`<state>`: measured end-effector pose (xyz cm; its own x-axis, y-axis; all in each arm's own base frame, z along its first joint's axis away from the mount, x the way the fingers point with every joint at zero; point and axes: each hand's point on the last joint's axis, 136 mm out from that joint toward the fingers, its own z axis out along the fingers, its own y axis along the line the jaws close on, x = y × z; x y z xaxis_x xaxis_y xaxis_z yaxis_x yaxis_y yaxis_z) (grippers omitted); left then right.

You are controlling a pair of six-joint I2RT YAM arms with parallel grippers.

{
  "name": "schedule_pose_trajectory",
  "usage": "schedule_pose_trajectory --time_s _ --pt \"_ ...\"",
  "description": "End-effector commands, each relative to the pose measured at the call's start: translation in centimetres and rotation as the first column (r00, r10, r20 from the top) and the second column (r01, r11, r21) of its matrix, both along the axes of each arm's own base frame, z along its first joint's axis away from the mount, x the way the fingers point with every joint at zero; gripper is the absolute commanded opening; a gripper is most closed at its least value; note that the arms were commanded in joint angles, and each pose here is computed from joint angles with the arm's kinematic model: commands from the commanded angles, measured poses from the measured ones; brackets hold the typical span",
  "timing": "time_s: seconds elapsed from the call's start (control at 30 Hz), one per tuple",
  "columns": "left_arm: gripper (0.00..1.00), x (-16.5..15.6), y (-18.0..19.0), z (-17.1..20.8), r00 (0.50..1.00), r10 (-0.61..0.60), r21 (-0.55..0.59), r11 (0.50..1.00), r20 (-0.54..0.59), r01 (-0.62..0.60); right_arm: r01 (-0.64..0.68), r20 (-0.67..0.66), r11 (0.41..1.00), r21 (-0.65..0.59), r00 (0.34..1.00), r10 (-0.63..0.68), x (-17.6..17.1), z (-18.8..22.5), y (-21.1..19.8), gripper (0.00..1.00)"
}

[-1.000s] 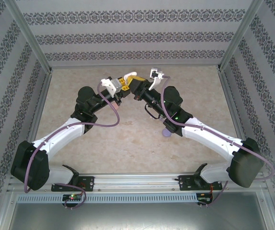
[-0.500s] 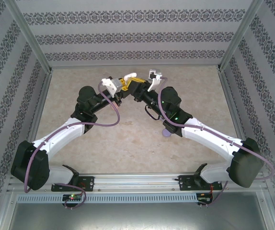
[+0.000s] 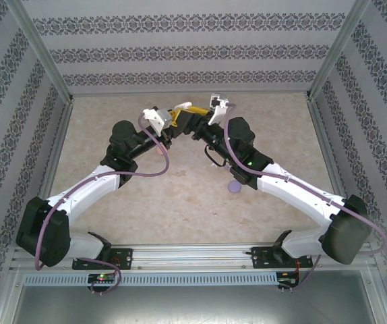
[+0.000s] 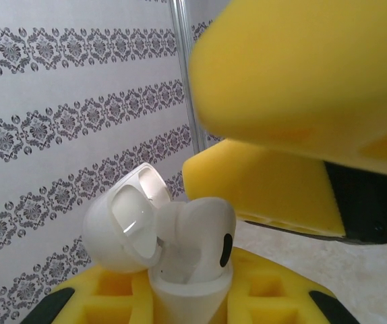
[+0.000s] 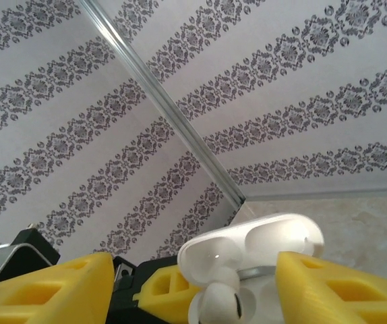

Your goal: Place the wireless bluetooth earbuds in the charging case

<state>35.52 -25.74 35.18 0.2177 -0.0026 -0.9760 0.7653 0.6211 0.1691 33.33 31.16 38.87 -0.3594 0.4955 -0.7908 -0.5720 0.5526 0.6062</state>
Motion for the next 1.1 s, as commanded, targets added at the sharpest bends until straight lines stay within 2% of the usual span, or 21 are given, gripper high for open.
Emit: schedule_pose_trajectory --time_s 0.0,0.43,0.57,0.7,0.77,0.83,1.0,1.07 --pt "0.0 -1.8 -0.8 3.5 0.993 -0.053 -0.072 0.996 0.103 0.061 0.01 -0.043 1.0 0.004 0.999 -0.009 0.7 0.0 -0.4 0.67" --pt "0.0 -1.3 -1.0 1.0 0.998 -0.061 -0.115 0.991 0.021 0.063 0.012 -0.025 0.999 0.046 1.0 -0.011 -0.6 3.3 -2.3 0.8" --pt "0.0 -1.1 -1.2 -0.1 0.998 -0.062 -0.109 0.992 -0.002 0.061 0.005 -0.055 1.0 0.02 0.999 -0.004 -1.6 3.3 -3.3 0.81" --pt "0.0 -1.1 -1.4 -1.1 0.997 -0.072 -0.093 0.993 -0.014 0.07 -0.001 -0.127 0.999 -0.05 0.992 -0.005 -2.5 1.8 -4.3 0.77" --pt "0.0 -1.1 -1.6 -1.4 0.996 -0.083 -0.087 0.993 -0.021 0.081 -0.008 -0.162 0.995 -0.101 0.987 -0.009 -3.0 0.9 -4.7 0.71" --pt "0.0 -1.2 -1.8 -1.8 0.995 -0.099 -0.079 0.992 -0.03 0.096 -0.015 -0.208 0.99 -0.143 0.978 -0.015 -3.4 -0.2 -5.0 0.59" --pt "0.0 -1.4 -2.4 -2.9 0.988 -0.145 -0.061 0.988 -0.057 0.141 -0.069 -0.292 0.976 -0.207 0.956 0.005 -4.3 -2.3 -4.9 0.23" --pt "0.0 -1.6 -2.7 -3.1 0.984 -0.166 -0.059 0.985 -0.067 0.163 -0.09 -0.315 0.972 -0.215 0.949 0.018 -4.5 -2.7 -4.6 0.11"
